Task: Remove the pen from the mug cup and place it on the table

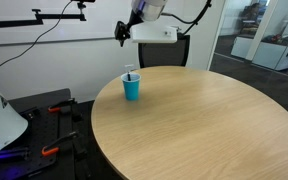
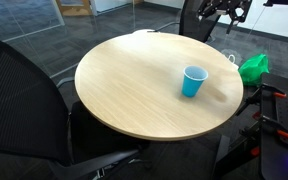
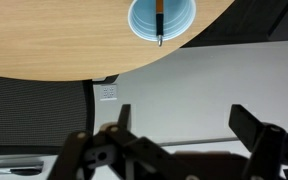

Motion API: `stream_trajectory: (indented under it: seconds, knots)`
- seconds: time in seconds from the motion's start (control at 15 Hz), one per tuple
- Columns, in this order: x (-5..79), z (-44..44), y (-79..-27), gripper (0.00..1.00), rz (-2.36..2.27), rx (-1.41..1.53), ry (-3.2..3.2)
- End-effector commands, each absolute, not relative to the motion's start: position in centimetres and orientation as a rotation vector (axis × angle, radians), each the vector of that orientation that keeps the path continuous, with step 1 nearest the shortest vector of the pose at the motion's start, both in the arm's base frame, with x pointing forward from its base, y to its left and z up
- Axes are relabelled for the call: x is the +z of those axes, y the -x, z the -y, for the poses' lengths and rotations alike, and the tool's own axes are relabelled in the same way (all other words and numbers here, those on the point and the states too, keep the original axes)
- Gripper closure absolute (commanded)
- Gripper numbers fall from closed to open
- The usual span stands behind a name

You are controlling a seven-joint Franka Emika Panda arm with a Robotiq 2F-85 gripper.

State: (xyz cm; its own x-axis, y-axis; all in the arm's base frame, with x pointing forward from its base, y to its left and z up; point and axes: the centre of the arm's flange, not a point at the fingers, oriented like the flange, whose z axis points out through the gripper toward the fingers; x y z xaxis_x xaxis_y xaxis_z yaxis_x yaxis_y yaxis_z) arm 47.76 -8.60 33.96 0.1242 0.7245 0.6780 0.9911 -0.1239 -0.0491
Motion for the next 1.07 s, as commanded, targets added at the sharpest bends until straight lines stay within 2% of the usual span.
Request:
stream_trajectory:
  seconds: [0.0, 0.8, 1.0]
  knots:
    - [34.0, 8.7, -47.7, 0.0, 1.65, -0.701, 1.911]
    - [27.8, 5.2, -47.1, 0.0, 1.822, -0.765, 1.877]
    - [26.0, 4.8, -47.2, 0.05, 1.824, -0.785, 1.858]
